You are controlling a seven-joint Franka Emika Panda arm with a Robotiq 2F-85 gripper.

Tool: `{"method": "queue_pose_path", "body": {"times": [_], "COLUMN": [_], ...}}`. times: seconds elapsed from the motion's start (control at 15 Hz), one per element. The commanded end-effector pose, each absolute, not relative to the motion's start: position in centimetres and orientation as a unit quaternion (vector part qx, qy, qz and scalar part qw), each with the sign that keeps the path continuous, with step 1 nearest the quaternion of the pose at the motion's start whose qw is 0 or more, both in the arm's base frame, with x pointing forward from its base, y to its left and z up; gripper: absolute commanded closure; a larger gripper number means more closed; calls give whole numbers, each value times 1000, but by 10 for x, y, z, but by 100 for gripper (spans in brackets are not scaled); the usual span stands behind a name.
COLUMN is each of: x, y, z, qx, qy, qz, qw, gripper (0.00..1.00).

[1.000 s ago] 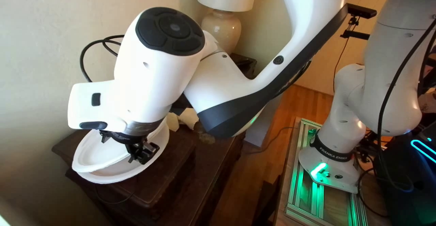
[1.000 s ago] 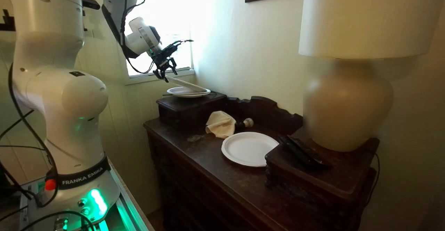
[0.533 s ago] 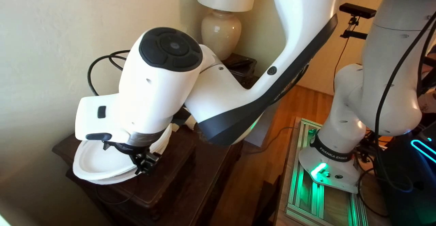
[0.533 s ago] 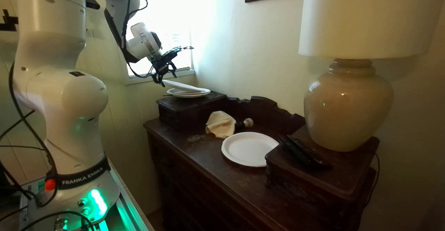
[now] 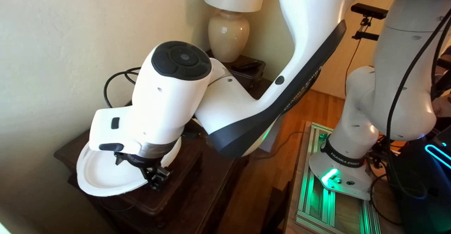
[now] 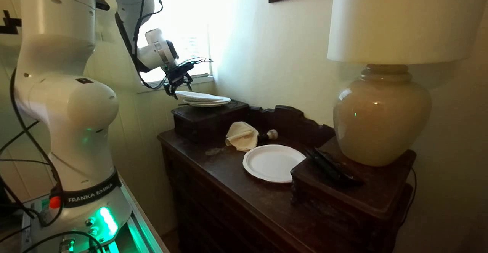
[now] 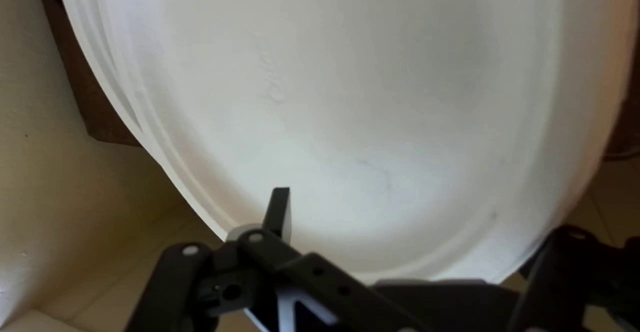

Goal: Move some of the plate on the right to the stack of plates on the left

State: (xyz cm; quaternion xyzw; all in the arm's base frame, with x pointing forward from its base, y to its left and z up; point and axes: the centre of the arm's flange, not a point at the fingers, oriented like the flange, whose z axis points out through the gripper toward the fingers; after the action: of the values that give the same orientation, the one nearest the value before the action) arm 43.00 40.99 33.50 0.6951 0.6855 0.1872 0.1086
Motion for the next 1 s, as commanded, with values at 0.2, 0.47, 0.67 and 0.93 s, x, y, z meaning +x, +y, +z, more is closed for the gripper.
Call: {"method": "queue_pose_path", "body": {"times": [0.2,0.47,0.67,0.93], "x": [417,418,421,426], "y": [389,371,357,344], "z": [325,322,324,326], "qx": [734,752,761,768], "qy": [652,632,620,610], "qz": [170,164,164,165], "qw": [86,93,100,106], "gripper": [0,0,0,0]}}
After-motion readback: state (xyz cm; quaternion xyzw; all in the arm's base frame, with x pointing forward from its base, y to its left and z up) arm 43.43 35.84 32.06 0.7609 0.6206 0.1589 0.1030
